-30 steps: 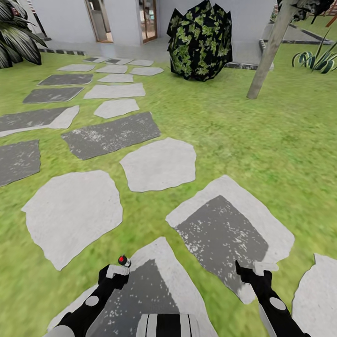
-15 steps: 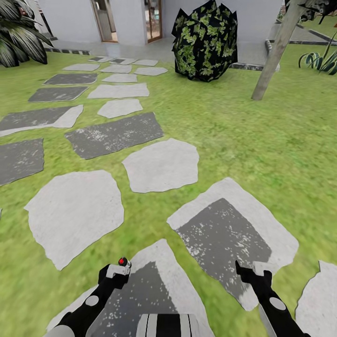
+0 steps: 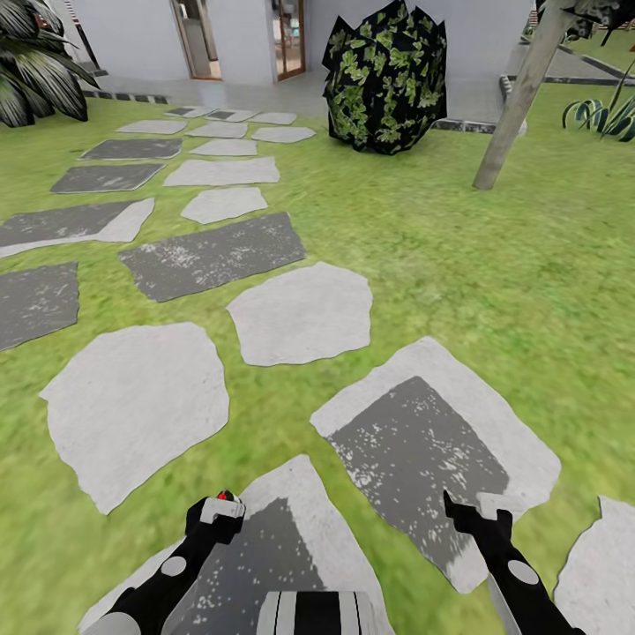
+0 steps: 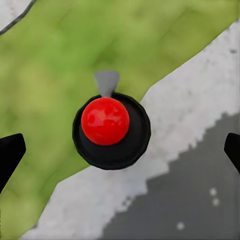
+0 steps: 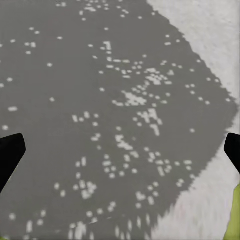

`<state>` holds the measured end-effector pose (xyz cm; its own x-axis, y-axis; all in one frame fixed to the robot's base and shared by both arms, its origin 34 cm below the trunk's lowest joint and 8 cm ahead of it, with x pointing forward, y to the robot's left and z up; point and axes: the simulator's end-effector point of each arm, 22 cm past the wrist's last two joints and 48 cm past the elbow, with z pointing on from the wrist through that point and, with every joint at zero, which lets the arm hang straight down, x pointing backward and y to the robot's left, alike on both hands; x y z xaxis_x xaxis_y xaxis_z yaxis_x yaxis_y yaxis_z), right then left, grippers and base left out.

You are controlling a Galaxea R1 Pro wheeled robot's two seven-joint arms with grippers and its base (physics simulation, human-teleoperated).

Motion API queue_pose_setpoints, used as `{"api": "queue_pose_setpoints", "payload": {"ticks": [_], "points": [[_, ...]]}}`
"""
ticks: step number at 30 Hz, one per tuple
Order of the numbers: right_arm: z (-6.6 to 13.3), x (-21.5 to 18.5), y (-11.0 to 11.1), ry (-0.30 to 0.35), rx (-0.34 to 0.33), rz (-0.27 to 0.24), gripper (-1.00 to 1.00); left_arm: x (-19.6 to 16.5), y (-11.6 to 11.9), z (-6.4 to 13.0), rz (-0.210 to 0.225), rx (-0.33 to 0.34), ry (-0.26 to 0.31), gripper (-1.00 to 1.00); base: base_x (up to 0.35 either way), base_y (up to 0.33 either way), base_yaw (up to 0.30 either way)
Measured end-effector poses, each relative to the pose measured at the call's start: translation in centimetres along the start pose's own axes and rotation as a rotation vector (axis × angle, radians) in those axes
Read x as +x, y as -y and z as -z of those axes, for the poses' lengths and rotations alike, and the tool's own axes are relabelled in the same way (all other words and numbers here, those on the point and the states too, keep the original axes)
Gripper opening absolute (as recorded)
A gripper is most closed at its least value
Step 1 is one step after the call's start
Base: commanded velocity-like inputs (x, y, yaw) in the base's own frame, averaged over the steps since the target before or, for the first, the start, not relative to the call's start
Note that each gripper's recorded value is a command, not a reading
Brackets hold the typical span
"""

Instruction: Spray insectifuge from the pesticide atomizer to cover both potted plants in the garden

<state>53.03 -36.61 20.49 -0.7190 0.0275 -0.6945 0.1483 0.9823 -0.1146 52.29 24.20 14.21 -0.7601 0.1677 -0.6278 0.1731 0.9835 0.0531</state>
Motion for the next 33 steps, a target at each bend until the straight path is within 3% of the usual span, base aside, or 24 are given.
{"api": "queue_pose_setpoints", "payload": {"ticks": [9,33], "points": [[-0.4,1.8,0.0,-0.033,0.001,0.006,1.0,2.1,0.3,-0.4,0.002,0.006,-0.038,1.0,0.0,0.0,0.0],[-0.5,2.3,0.0,-0.042,0.001,0.008,1.0,2.5,0.3,-0.5,0.004,0.005,-0.044,1.0,0.002,0.0,0.043]]}}
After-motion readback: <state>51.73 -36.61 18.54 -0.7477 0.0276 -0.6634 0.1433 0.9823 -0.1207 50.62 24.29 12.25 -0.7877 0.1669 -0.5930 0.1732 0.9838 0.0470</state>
